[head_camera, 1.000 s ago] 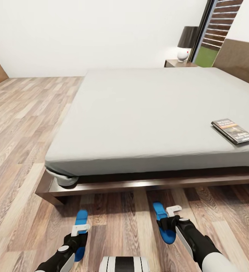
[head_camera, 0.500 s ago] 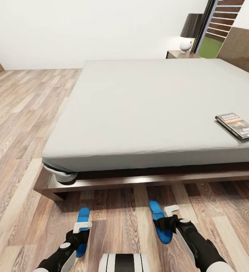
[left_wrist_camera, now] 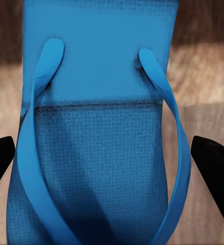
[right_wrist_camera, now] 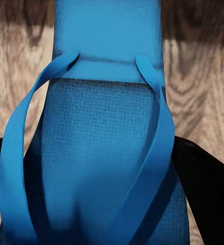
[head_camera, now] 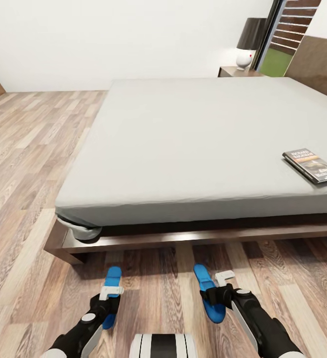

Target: In the bedroom, move the book from the bed onto either nightstand, and place the two sandals side by side next to the bed.

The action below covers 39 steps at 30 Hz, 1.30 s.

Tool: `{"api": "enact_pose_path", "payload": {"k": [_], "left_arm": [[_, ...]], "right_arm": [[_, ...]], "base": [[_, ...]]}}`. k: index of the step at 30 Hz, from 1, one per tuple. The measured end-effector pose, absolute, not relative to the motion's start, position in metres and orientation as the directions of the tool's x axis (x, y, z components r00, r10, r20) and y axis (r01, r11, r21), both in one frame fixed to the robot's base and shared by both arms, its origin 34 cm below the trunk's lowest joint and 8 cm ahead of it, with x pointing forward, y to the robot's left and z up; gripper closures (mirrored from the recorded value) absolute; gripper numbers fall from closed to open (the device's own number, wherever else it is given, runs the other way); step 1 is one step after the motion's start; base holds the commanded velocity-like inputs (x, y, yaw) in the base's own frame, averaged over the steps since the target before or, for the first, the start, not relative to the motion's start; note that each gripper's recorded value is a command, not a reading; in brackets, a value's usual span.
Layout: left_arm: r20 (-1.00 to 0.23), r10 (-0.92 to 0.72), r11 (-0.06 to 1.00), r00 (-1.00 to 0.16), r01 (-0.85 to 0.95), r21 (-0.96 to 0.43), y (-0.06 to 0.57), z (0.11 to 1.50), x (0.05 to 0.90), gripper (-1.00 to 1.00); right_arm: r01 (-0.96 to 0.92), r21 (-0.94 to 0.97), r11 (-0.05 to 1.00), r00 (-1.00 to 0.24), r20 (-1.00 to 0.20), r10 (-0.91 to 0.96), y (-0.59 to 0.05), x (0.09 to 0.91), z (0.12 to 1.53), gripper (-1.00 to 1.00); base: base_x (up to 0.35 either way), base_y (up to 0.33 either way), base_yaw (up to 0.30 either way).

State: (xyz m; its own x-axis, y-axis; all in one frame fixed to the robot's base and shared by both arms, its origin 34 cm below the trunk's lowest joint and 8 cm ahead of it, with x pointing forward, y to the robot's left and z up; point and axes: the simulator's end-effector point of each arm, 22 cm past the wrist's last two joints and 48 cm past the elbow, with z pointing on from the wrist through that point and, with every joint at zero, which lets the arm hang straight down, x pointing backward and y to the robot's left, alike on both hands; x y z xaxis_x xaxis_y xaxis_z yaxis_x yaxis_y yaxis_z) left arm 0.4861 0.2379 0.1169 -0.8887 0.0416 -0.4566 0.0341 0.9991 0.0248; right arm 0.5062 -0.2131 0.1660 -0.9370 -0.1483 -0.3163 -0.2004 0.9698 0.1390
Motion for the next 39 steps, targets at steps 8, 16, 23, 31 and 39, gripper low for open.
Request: {"api": "enact_pose_path", "payload": {"k": [8, 16, 23, 31, 39], "left_arm": [[-0.450, 0.047, 0.999, -0.892, 0.039, 0.027, 0.239, 0.110, 0.488, 1.00], [-0.448, 0.047, 0.999, -0.893, 0.039, 0.028, 0.240, 0.105, 0.488, 1.00], [-0.479, 0.052, 0.999, -0.876, 0.039, 0.037, 0.248, 0.113, 0.505, 1.00], [-0.471, 0.053, 0.999, -0.881, 0.041, 0.036, 0.250, 0.114, 0.524, 1.00], [-0.460, 0.053, 0.999, -0.886, 0.043, 0.032, 0.246, 0.113, 0.522, 1.00]], "right_arm": [[-0.199, 0.145, 0.969, -0.944, -0.294, -0.150, -0.215, 0.498, 0.155, 1.00], [-0.197, 0.144, 0.970, -0.948, -0.279, -0.151, -0.218, 0.493, 0.148, 1.00], [-0.197, 0.143, 0.970, -0.948, -0.282, -0.151, -0.219, 0.493, 0.148, 1.00], [-0.196, 0.147, 0.970, -0.952, -0.267, -0.152, -0.219, 0.487, 0.140, 1.00], [-0.203, 0.167, 0.965, -0.948, -0.281, -0.151, -0.214, 0.491, 0.143, 1.00]], "base": [[0.000, 0.000, 0.000], [0.000, 0.000, 0.000], [0.000, 0.000, 0.000], [0.000, 0.000, 0.000], [0.000, 0.000, 0.000]]}}
